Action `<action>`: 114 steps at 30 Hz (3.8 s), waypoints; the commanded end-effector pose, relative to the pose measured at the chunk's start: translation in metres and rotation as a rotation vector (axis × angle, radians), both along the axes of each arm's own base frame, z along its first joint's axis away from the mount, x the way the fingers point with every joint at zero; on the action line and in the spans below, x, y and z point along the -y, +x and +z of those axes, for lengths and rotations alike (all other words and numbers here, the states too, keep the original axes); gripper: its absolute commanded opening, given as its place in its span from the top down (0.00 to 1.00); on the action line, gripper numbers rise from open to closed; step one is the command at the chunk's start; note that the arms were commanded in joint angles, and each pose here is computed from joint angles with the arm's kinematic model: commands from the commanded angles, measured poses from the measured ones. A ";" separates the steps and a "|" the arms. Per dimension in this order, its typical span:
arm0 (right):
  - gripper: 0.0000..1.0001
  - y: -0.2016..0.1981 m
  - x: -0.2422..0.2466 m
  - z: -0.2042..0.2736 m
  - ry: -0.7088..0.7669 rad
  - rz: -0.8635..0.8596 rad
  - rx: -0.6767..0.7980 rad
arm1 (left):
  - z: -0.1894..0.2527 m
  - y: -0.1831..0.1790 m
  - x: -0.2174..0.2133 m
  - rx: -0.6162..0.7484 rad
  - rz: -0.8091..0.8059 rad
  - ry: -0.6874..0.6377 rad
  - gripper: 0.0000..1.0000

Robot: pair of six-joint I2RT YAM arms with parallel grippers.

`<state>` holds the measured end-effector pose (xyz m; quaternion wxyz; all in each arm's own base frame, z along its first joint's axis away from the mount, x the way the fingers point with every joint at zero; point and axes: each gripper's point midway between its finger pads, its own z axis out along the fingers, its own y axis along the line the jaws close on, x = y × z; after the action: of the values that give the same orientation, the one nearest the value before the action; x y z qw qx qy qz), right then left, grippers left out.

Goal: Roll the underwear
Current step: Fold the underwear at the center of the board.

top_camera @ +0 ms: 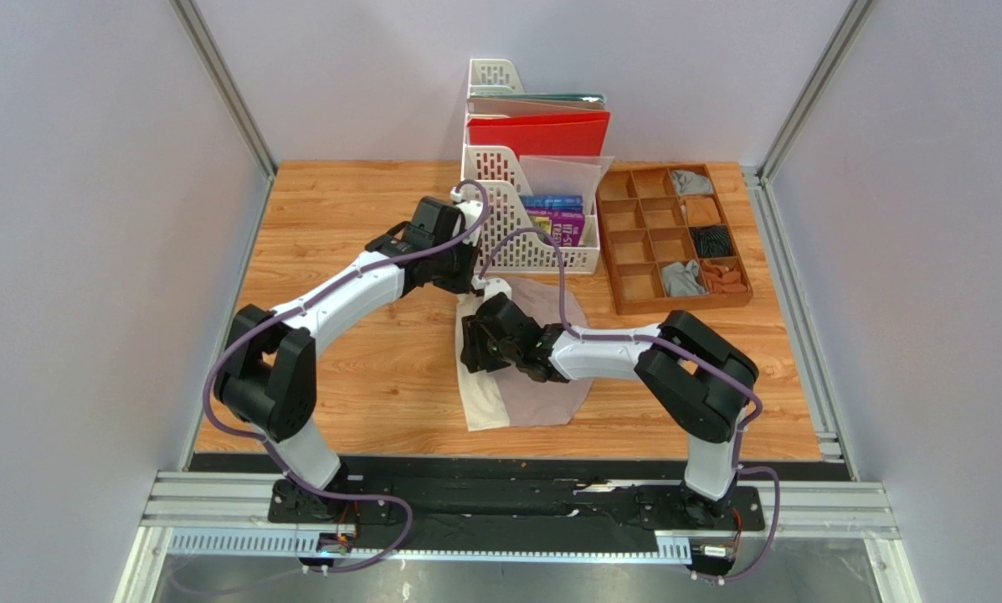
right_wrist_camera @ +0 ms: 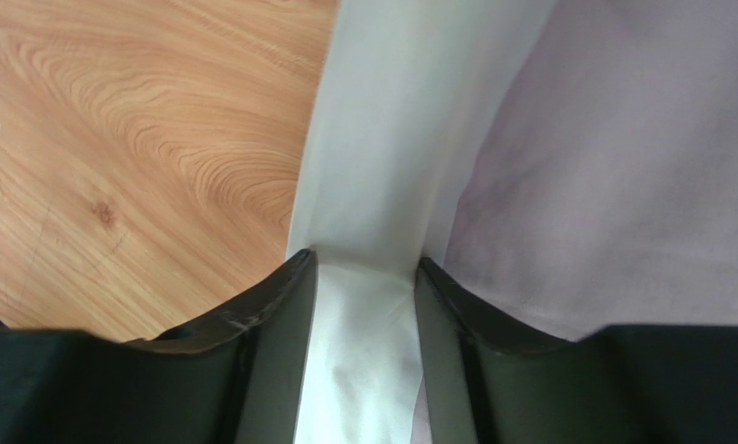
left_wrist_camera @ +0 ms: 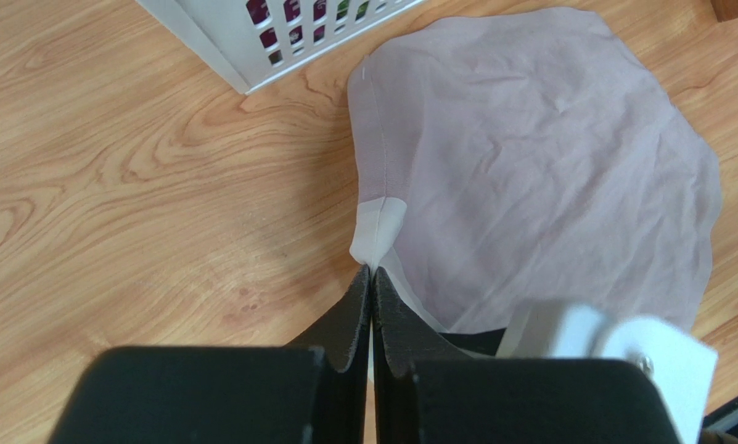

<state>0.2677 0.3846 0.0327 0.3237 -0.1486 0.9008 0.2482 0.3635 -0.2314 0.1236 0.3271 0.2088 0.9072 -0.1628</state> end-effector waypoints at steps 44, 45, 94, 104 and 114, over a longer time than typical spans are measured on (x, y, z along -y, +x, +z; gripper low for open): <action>0.49 -0.018 0.089 0.006 -0.052 -0.170 0.022 | 0.015 -0.106 0.012 0.079 -0.149 -0.127 1.00; 0.48 -0.019 0.095 0.011 -0.050 -0.175 0.035 | 0.016 -0.109 0.012 0.085 -0.152 -0.133 1.00; 0.59 -0.061 0.136 -0.031 -0.108 -0.270 -0.136 | -0.091 -0.226 0.050 -0.117 -0.361 0.045 1.00; 0.58 -0.059 0.137 -0.033 -0.119 -0.277 -0.133 | -0.087 -0.229 0.044 -0.106 -0.352 0.050 1.00; 0.59 -0.056 0.135 -0.038 -0.137 -0.279 -0.140 | -0.076 -0.242 0.054 -0.110 -0.391 -0.037 1.00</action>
<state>0.2234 0.2701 0.0220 0.3136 -0.0253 0.9285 0.1971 0.1256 -0.2730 0.0349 0.2292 0.3709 0.8739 -0.2149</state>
